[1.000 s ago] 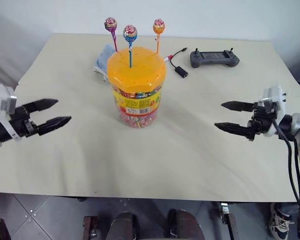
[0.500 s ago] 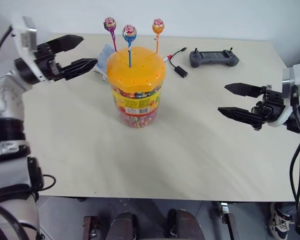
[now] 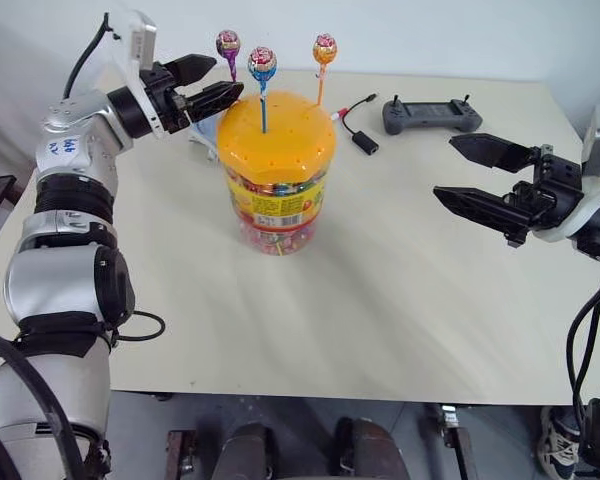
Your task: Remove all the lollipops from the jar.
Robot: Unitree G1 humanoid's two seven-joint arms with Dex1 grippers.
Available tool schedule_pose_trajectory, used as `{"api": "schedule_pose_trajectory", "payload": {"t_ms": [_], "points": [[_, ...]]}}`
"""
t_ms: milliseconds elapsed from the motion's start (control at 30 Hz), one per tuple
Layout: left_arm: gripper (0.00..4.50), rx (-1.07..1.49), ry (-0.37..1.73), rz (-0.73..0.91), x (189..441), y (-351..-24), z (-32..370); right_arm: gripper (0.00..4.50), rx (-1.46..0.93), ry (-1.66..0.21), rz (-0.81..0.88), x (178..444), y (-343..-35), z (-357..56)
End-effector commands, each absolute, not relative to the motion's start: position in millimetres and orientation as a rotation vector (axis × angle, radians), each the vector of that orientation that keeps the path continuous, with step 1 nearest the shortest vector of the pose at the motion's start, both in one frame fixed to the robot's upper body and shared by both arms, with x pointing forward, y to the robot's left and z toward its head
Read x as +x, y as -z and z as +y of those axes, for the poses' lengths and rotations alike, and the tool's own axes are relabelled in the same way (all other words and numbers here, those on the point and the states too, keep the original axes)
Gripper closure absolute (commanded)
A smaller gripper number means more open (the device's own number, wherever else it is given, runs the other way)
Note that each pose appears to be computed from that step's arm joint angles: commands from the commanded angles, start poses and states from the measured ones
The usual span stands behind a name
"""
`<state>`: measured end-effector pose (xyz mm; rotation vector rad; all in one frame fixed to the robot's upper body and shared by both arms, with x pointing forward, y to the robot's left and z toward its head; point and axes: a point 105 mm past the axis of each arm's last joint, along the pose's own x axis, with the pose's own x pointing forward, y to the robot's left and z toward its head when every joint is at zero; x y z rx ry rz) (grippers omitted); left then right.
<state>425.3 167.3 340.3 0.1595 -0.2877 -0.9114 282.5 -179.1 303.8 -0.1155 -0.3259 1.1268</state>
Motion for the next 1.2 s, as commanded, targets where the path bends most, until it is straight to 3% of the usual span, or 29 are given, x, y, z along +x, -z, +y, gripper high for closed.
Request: {"api": "schedule_pose_trajectory", "payload": {"t_ms": [33,300,333,633,800,1000,1200], "points": [[1.84,0.187,0.947,-0.324,419.2,-356.3,162.2,0.00,-0.136,-1.110,-0.384,273.4,-316.5,-183.0],[4.39,0.222,0.968,-0.365,412.9,-370.3,160.4,0.00,-0.147,-1.099,-0.405,275.5,-321.8,-185.7],[4.48,0.222,0.967,-0.369,412.1,-373.3,160.7,0.00,-0.148,-1.099,-0.407,275.9,-322.6,-186.0],[4.48,0.227,0.877,-0.458,399.7,-417.5,179.5,0.00,-0.169,-1.121,-0.418,283.9,-329.1,-187.7],[4.48,0.223,0.729,-0.377,398.9,-420.9,213.8,0.00,-0.174,-1.170,-0.414,285.9,-332.0,-184.4],[4.48,0.177,0.385,0.072,398.9,-360.3,295.7,0.00,-0.196,-1.243,-0.365,288.7,-330.6,-181.5],[4.48,0.146,0.082,0.518,367.5,-256.9,365.6,0.00,-0.190,-1.286,-0.345,296.6,-327.3,-175.1]]}}
